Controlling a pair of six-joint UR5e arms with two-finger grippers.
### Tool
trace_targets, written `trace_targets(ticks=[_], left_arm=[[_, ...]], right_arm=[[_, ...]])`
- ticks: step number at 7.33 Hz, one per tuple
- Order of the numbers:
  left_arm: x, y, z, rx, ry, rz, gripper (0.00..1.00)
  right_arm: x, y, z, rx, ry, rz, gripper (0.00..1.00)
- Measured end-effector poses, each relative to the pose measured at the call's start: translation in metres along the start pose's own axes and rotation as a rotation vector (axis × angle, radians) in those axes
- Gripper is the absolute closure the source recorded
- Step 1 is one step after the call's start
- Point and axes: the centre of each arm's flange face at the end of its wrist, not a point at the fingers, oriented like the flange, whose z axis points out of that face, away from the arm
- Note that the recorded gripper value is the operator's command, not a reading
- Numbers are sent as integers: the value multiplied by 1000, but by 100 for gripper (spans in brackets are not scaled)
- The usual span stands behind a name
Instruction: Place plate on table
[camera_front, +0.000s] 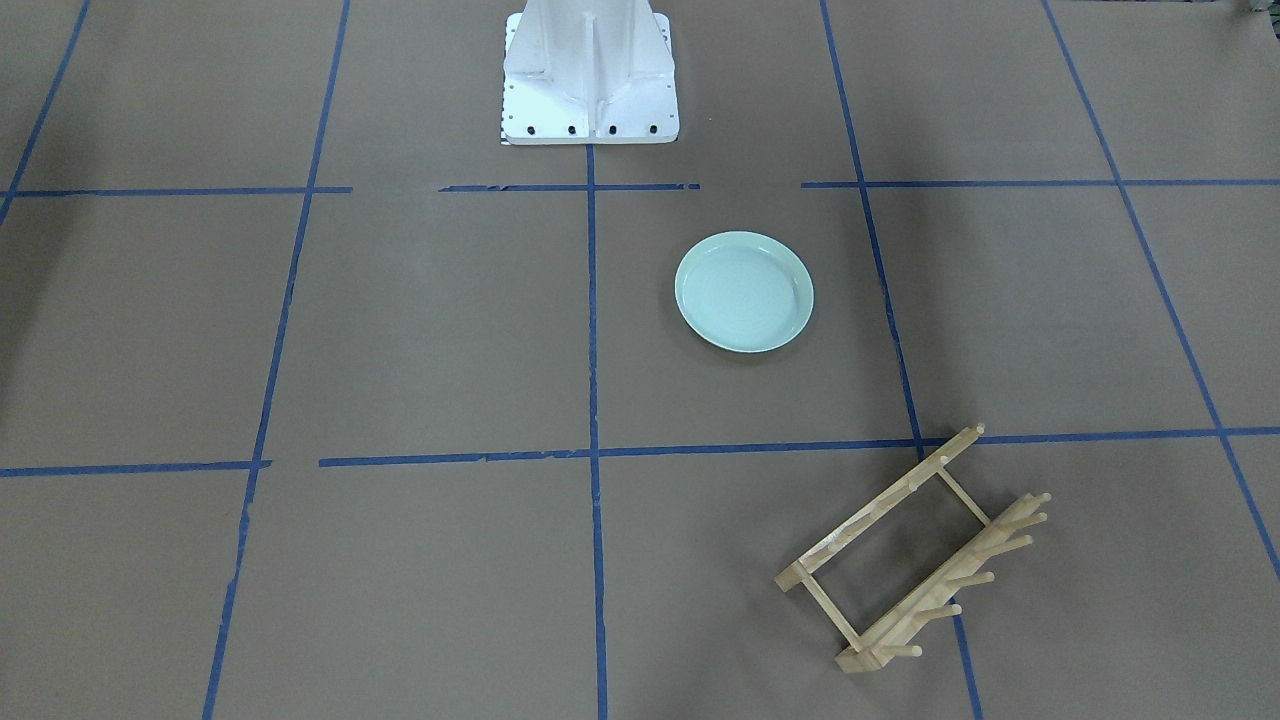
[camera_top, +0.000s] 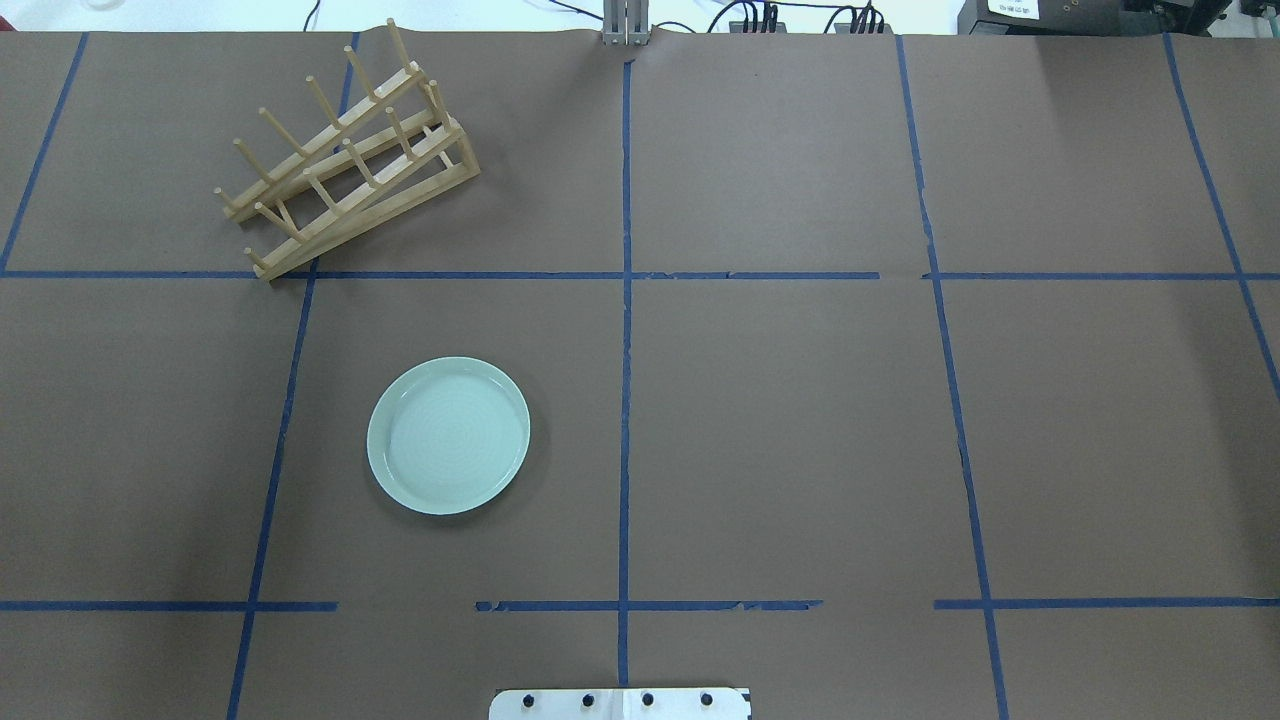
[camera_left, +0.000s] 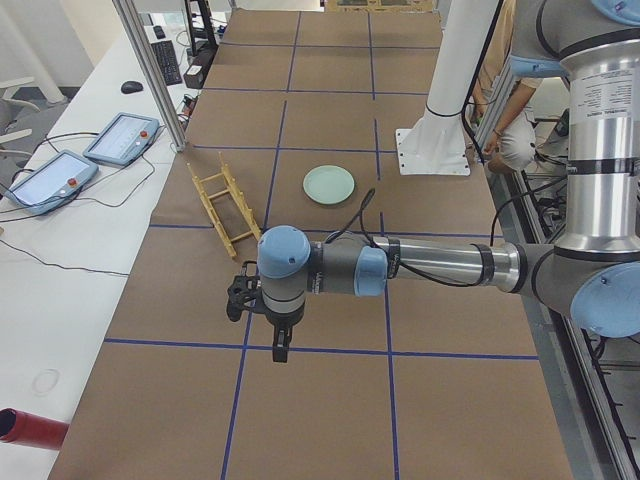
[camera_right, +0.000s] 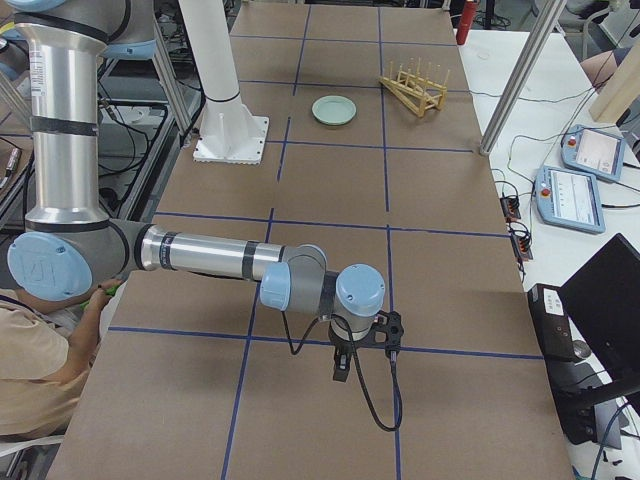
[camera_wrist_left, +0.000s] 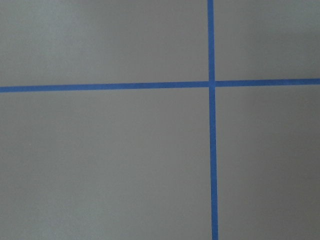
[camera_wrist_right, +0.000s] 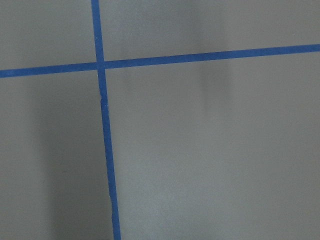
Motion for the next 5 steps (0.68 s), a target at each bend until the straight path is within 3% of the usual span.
trace_targets(ticks=[5], left_arm=[[15,-31,-2,-63,13,-21,0]], right_arm=[[0,0,0,0,0,0,0]])
